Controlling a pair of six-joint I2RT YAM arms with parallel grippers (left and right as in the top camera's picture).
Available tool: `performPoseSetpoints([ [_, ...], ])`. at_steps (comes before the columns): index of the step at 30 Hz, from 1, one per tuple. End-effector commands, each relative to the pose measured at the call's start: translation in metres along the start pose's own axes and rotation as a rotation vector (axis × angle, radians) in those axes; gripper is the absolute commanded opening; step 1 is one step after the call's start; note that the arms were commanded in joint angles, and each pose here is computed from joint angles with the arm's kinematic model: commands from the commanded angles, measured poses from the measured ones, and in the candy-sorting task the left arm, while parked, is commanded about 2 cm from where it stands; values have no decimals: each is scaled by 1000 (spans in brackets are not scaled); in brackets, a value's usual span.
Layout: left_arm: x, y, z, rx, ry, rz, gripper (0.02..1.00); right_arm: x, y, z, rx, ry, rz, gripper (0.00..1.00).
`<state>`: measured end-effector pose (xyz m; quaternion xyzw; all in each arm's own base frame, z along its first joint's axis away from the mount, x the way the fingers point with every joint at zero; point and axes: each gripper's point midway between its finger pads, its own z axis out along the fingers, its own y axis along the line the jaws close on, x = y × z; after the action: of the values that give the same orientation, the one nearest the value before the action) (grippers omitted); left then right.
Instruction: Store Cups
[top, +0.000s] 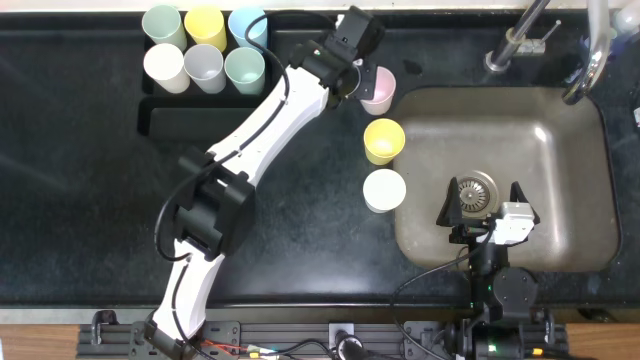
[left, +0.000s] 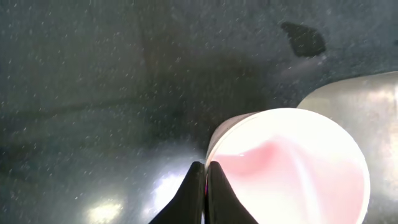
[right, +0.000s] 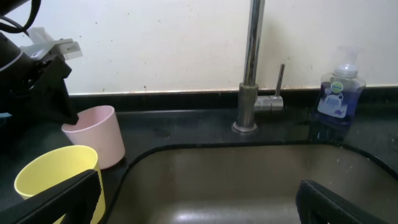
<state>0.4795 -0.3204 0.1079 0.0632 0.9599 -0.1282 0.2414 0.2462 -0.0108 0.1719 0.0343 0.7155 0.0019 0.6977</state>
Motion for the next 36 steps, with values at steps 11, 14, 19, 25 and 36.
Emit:
performPoseSetpoints([
  [11,-44,10,-92,-8,-65,-87,34,1,0,0,-4,-7,-3,998],
  [14,-32,49,-149,-77,-24,-296,34,1,0,0,-4,-7,-3,998],
  [19,0,123,-244,-307,-51,-534,36,1,0,0,-4,-7,-3,998],
  [25,57,199,-337,-498,-139,-749,36,1,0,0,-4,-7,-3,998],
  [36,93,293,-291,-270,-296,-959,38,1,0,0,-4,-7,-3,996],
])
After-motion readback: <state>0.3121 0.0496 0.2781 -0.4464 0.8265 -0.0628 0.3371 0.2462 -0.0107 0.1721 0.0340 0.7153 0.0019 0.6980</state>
